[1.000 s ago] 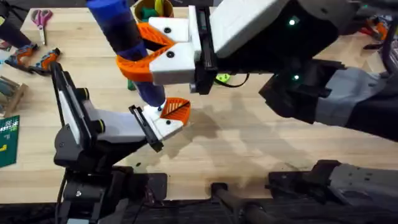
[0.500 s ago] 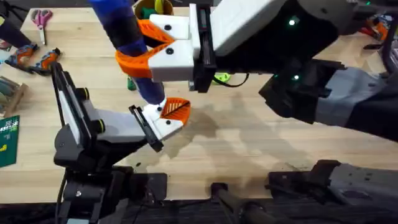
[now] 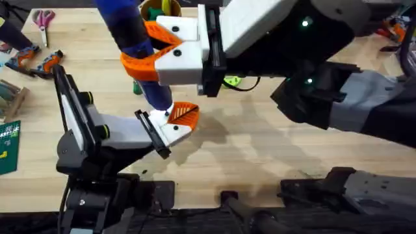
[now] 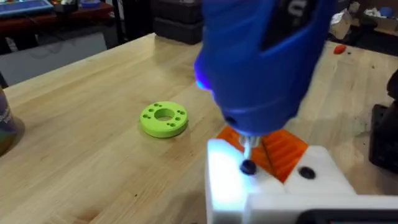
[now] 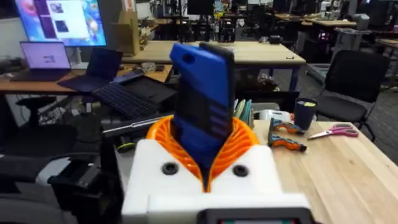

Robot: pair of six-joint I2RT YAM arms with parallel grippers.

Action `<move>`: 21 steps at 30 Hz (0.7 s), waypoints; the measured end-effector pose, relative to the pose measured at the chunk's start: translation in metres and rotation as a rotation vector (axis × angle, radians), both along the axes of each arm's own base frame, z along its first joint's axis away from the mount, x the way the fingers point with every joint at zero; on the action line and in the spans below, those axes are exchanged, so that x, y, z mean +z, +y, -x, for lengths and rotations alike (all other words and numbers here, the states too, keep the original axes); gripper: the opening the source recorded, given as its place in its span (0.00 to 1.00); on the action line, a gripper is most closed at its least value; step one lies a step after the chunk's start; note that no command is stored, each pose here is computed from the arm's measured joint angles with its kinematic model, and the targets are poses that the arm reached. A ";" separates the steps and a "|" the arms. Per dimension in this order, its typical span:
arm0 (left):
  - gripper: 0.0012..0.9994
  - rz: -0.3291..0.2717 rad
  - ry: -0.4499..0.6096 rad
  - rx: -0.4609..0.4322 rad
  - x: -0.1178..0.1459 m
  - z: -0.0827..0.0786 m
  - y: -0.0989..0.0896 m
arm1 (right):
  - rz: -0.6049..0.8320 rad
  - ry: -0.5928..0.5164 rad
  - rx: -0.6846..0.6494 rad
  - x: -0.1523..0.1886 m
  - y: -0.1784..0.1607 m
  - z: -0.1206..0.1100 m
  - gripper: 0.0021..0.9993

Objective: Pick up the gripper from the table and insert it into the empty holder that is missing its gripper. Then pick up a screw, insert it into the mounting hole, and use the screwdriver to tighten it. Finally, clean up the table by picking up the vegetable and placing it into the bucket.

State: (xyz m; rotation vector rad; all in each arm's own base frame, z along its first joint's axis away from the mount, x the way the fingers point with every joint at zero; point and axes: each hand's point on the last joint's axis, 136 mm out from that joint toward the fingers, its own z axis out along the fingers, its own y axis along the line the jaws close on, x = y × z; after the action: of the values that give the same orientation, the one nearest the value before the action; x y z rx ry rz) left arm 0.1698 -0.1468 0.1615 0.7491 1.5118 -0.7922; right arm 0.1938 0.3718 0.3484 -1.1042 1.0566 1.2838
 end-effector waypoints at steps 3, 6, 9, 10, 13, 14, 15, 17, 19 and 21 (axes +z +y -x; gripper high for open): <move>0.00 0.000 0.000 0.000 0.000 0.000 0.000 | 0.000 0.001 0.000 0.000 0.000 0.000 0.03; 0.00 0.000 0.000 0.000 0.000 0.000 0.000 | 0.001 0.001 0.000 0.000 0.000 0.000 0.03; 0.00 0.000 0.000 0.000 0.000 0.000 0.000 | 0.001 0.002 0.000 0.000 0.000 0.000 0.03; 0.00 0.000 0.000 0.000 0.000 0.000 0.000 | 0.001 0.002 0.000 0.000 0.000 0.000 0.03; 0.00 0.000 0.000 0.000 0.000 0.000 0.000 | 0.002 0.002 0.000 -0.001 0.000 0.000 0.03; 0.00 0.000 0.000 0.000 0.000 0.000 0.000 | 0.003 0.003 0.000 -0.001 0.001 0.000 0.03; 0.00 0.000 0.000 0.000 0.000 0.000 0.000 | 0.004 0.005 0.000 -0.002 0.001 -0.001 0.03; 0.00 0.000 0.000 0.000 0.000 0.000 0.000 | 0.004 0.005 0.000 -0.002 0.001 -0.001 0.03; 0.00 0.000 0.000 0.000 0.000 0.000 0.000 | 0.004 0.005 0.000 -0.002 0.001 -0.001 0.03; 0.00 0.000 0.000 0.000 0.000 0.000 0.000 | 0.004 0.007 0.004 -0.002 0.002 0.001 0.03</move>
State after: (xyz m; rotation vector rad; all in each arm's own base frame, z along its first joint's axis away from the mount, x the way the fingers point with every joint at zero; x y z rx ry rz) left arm 0.1699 -0.1468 0.1613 0.7492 1.5123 -0.7922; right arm 0.1931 0.3735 0.3463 -1.1065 1.0628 1.2901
